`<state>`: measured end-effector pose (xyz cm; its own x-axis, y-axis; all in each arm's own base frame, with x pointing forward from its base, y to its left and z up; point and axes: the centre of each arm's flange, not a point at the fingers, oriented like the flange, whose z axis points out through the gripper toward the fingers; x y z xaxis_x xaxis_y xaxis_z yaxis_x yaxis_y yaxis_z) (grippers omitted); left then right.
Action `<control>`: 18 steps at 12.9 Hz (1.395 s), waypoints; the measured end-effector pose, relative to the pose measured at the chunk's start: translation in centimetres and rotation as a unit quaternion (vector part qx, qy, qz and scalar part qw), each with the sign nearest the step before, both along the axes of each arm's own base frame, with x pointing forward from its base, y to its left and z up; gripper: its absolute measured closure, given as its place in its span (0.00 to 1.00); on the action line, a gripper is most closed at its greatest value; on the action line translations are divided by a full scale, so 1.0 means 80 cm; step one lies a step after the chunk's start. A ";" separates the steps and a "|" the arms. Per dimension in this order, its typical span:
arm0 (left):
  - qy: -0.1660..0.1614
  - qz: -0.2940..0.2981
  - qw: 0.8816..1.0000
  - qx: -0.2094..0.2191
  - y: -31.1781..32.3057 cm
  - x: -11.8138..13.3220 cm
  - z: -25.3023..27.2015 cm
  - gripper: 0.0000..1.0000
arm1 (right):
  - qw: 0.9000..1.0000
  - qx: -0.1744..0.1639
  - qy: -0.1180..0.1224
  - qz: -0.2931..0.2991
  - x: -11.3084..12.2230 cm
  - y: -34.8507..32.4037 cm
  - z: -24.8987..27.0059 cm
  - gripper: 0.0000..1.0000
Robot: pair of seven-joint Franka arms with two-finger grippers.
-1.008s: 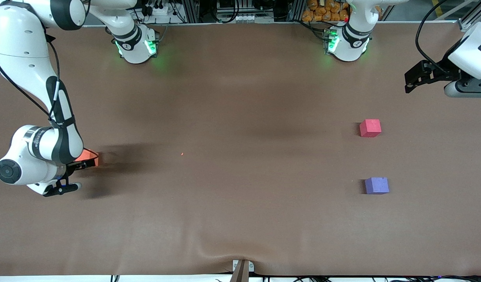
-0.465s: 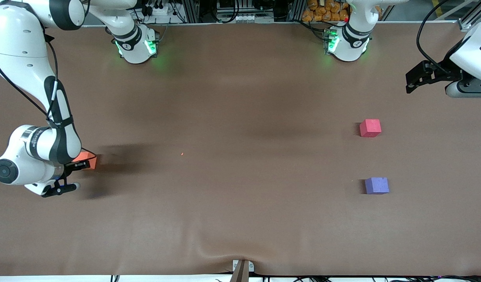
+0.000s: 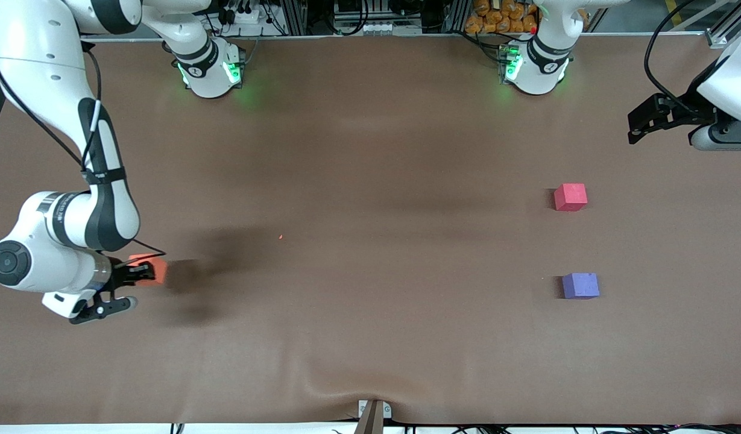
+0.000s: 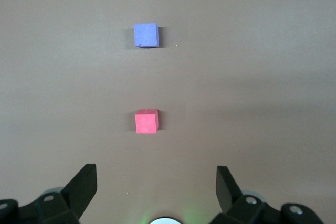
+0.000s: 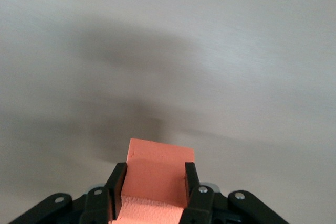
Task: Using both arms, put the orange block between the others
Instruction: 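Carry the orange cube to mid-table while the left gripper approaches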
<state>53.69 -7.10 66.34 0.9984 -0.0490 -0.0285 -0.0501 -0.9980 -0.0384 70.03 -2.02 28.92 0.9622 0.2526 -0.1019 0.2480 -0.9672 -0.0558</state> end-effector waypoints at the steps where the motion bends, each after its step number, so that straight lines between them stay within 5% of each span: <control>1: 0.000 0.002 1.000 0.000 0.003 0.000 0.000 0.00 | 1.000 0.012 0.006 -0.018 -0.002 0.020 0.004 0.51; 6: 0.005 0.008 1.000 0.000 0.011 0.005 -0.006 0.00 | 0.994 0.011 0.022 -0.106 -0.034 0.256 0.015 0.49; 10: 0.021 0.002 1.000 0.000 0.003 0.016 -0.028 0.00 | 0.983 -0.011 0.019 -0.182 -0.150 0.521 0.010 0.48; 11: 0.026 -0.001 1.000 0.000 -0.001 0.019 -0.035 0.00 | 0.980 0.005 0.016 -0.197 -0.181 0.572 0.005 0.47; 13: 0.037 -0.004 0.999 -0.001 -0.005 0.027 -0.050 0.00 | 0.970 0.061 0.049 -0.229 -0.231 0.646 -0.014 0.47; 15: 0.046 -0.005 0.999 -0.001 -0.007 0.034 -0.064 0.00 | 0.959 0.111 0.063 -0.252 -0.257 0.687 -0.034 0.47; 18: 0.046 -0.006 0.999 -0.002 -0.007 0.042 -0.074 0.00 | 0.960 0.127 0.057 -0.241 -0.297 0.729 -0.057 0.45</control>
